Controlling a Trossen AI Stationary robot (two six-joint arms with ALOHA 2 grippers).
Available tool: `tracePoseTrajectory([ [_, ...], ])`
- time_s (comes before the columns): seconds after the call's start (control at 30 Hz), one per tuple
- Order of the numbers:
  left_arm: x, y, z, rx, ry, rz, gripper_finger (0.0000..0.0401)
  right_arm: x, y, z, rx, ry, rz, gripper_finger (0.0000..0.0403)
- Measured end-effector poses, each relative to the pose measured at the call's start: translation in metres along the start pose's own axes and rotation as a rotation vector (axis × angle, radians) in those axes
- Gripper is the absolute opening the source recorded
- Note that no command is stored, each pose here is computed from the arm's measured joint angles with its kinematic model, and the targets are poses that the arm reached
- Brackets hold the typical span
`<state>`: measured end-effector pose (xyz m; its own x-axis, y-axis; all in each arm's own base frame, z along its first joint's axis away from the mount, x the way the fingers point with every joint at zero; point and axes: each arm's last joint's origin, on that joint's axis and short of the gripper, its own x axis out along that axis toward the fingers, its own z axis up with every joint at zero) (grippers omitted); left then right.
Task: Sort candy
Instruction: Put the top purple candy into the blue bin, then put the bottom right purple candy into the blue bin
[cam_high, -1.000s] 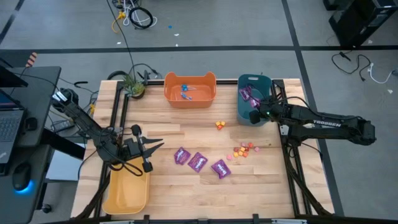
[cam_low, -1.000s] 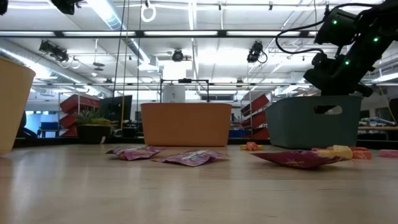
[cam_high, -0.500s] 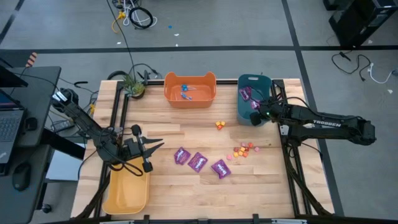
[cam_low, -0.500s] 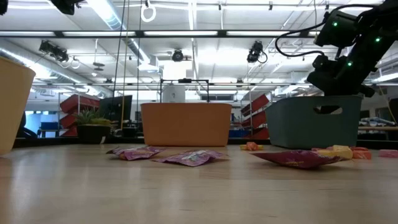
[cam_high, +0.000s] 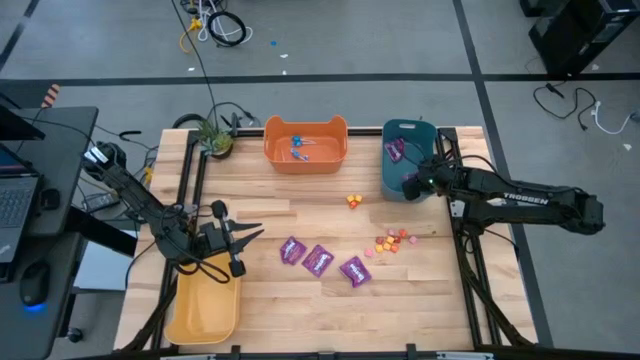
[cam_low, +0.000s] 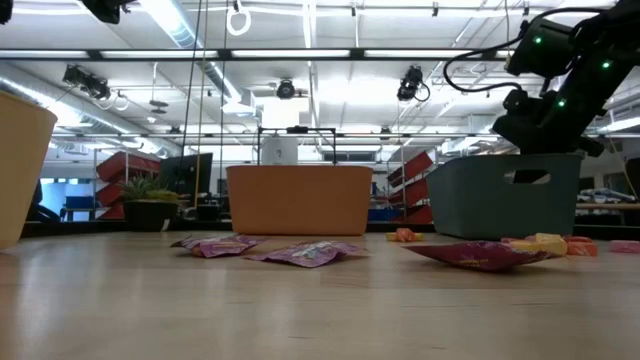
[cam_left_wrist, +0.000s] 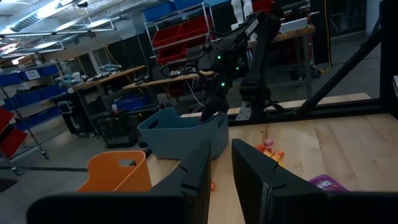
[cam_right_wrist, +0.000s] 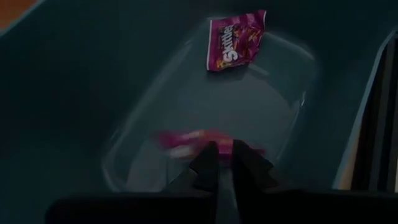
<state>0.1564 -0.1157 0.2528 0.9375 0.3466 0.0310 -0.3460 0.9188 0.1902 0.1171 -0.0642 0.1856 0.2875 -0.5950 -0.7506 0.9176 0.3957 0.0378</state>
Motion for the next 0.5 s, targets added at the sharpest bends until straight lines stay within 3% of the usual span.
tracePoseTrajectory([
  [0.27, 0.0, 0.0, 0.0, 0.0, -0.001, -0.003, 0.0067, 0.0, 0.0, 0.002, 0.01, -0.008, -0.001, 0.0067],
  [0.5, 0.0, 0.0, 0.0, 0.0, 0.0, -0.002, 0.0067, -0.014, 0.008, 0.02, -0.024, -0.073, 0.056, 0.0072],
])
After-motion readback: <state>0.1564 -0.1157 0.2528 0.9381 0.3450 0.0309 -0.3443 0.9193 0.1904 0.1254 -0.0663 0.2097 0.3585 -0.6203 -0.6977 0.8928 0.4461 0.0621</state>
